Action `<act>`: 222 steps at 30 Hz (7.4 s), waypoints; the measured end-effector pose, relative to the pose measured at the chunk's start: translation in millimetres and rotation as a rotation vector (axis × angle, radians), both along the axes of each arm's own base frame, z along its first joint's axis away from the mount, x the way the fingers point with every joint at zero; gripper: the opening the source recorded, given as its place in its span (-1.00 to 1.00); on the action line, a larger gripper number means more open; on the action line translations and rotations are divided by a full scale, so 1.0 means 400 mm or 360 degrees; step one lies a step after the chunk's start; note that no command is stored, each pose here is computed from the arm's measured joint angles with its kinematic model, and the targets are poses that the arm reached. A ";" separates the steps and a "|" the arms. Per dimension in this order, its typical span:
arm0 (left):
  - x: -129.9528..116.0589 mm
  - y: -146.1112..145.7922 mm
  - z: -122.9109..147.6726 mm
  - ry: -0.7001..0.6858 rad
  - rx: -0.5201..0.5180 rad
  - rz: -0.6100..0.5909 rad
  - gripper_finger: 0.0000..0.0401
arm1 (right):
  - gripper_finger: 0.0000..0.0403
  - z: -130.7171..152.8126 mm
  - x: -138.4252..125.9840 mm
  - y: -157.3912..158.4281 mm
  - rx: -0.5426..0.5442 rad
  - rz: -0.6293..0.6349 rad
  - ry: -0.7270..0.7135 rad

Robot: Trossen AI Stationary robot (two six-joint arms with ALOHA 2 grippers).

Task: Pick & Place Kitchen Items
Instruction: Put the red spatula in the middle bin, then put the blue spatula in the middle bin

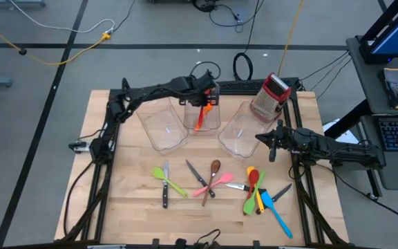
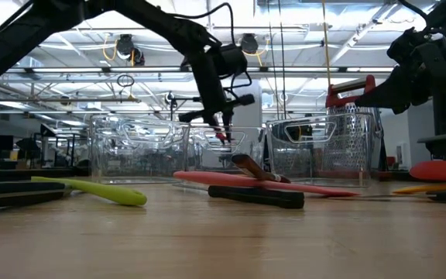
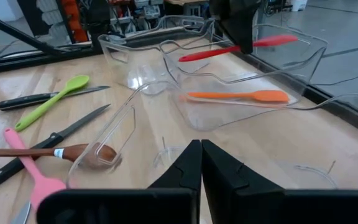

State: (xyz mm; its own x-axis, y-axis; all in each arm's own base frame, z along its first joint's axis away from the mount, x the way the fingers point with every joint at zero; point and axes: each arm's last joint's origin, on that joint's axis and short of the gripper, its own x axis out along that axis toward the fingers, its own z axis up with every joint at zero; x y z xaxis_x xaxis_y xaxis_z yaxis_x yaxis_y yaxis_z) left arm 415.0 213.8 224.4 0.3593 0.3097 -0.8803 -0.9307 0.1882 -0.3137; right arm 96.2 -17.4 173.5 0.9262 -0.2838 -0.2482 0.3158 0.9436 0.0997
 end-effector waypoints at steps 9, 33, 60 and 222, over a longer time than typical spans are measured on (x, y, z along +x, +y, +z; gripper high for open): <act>0.015 -0.006 -0.042 0.0056 -0.0038 -0.0084 -0.91 | -0.98 0.000 0.000 0.000 0.0000 0.0000 0.0000; 0.036 -0.004 -0.087 0.0087 -0.0012 -0.0320 -0.70 | -0.98 0.000 0.000 0.000 0.0001 0.0001 0.0000; -0.027 -0.191 0.305 -0.0493 0.0324 -0.0966 -0.69 | -0.98 0.006 0.002 0.002 0.0006 0.0042 -0.0040; -0.780 -0.587 -0.115 -0.1032 0.0750 -0.1570 -0.69 | -0.98 0.087 0.038 0.040 0.1432 0.0742 -0.0305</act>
